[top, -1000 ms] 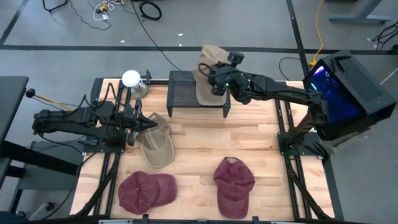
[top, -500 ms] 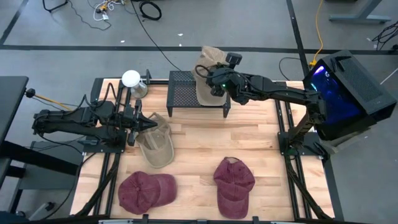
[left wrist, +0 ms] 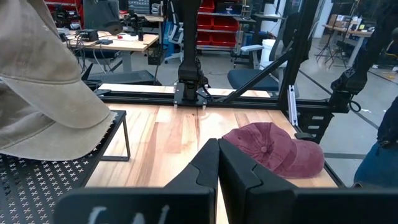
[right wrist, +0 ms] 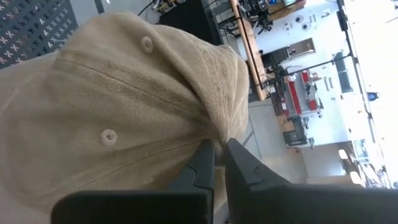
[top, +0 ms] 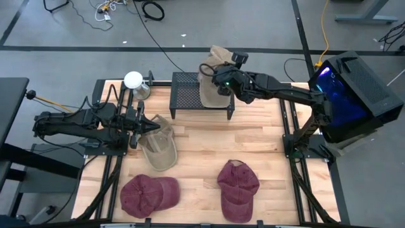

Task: Pick & Place hat
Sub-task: Stack the right brown cap on the brown cap on the shelf

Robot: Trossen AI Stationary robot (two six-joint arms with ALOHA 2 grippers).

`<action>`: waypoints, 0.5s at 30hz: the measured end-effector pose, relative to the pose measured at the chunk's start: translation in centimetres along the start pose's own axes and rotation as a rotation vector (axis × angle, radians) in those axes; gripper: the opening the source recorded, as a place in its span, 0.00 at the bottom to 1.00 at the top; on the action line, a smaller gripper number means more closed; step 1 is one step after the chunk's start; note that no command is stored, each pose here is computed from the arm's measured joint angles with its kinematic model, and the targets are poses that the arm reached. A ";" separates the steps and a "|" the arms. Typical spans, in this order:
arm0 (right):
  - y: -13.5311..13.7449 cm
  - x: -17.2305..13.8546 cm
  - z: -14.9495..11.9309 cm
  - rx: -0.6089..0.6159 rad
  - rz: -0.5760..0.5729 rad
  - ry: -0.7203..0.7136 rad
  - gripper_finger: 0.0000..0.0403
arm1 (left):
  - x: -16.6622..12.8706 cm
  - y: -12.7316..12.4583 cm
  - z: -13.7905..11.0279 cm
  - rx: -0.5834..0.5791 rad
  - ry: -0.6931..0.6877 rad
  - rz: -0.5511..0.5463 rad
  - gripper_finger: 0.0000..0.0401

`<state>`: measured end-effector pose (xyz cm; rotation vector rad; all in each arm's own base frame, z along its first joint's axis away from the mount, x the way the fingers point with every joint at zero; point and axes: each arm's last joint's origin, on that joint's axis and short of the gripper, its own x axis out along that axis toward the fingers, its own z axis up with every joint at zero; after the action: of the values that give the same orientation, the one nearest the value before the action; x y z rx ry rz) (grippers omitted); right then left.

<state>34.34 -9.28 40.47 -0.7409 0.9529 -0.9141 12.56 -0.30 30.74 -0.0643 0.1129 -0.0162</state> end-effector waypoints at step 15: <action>1.6 3.0 0.4 -0.016 0.032 0.038 0.02 | 0.0 0.0 0.0 0.000 0.000 0.000 0.04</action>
<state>36.03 -11.18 38.21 -0.7224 1.0041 -0.8965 12.56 -0.30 30.74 -0.0644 0.1131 -0.0159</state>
